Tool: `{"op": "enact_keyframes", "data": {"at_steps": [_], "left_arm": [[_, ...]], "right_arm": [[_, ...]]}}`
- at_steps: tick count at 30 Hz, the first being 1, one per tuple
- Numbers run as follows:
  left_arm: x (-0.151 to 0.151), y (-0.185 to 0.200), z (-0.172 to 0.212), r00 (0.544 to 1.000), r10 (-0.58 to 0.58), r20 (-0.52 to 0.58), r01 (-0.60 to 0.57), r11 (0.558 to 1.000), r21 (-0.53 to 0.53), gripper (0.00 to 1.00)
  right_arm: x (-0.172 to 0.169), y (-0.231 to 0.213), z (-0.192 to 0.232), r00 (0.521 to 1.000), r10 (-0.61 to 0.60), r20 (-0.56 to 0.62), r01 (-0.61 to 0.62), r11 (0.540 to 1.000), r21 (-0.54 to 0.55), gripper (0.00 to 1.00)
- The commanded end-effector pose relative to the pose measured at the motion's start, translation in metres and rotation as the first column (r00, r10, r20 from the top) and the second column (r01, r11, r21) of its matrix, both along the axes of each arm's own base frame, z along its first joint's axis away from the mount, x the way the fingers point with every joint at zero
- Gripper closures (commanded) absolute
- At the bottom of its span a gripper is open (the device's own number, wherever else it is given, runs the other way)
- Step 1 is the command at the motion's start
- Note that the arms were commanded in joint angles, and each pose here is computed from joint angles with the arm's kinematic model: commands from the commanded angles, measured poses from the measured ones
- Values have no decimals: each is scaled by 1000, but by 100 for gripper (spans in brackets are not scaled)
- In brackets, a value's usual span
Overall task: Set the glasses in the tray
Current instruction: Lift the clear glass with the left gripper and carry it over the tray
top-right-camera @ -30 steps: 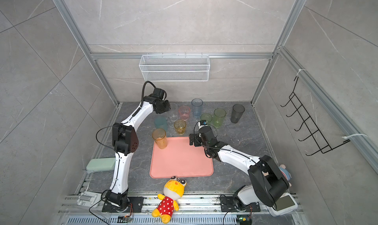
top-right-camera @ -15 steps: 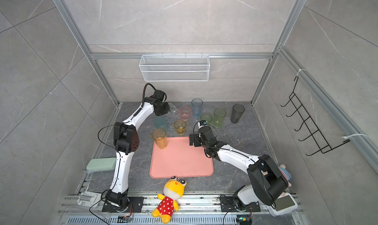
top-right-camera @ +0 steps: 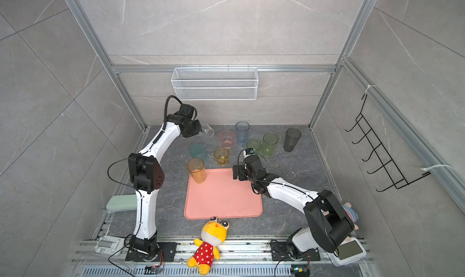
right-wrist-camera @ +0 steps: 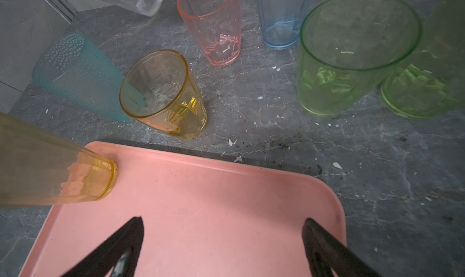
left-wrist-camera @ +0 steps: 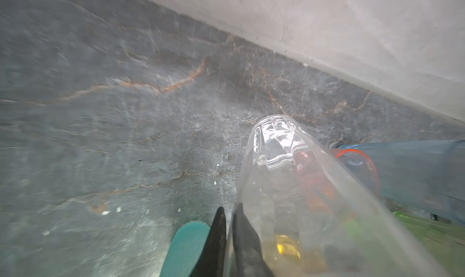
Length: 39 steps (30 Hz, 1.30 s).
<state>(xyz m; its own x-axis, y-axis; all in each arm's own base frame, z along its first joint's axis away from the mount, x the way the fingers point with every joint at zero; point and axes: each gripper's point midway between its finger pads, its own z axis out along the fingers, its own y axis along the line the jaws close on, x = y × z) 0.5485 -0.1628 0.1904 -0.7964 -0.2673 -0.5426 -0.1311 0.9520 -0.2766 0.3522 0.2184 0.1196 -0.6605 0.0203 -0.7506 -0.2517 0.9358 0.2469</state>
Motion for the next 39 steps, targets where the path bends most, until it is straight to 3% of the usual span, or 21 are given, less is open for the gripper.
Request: {"op": "enact_keyframes", "data": {"at_steps": [1, 9, 17, 30, 39], "left_arm": [[-21, 23, 66, 996, -9, 93, 2, 997, 77, 98], [-78, 59, 108, 998, -2, 66, -11, 980, 199, 98], [-152, 91, 122, 998, 32, -57, -13, 957, 291, 98], [-268, 120, 101, 961, 69, -268, 22, 946, 323, 100], [-321, 111, 75, 936, 25, -351, 90, 947, 307, 100]], "right_arm": [[5, 1, 8, 1000, -11, 15, 11, 1000, -9, 1], [5, 1, 8, 1000, -13, 15, 14, 1000, -15, 1], [4, 0, 8, 1000, -14, 11, 14, 1000, -19, 1], [4, -1, 9, 1000, -16, 8, 16, 1000, -19, 1], [3, 0, 7, 1000, -15, 2, 15, 1000, -18, 1]]}}
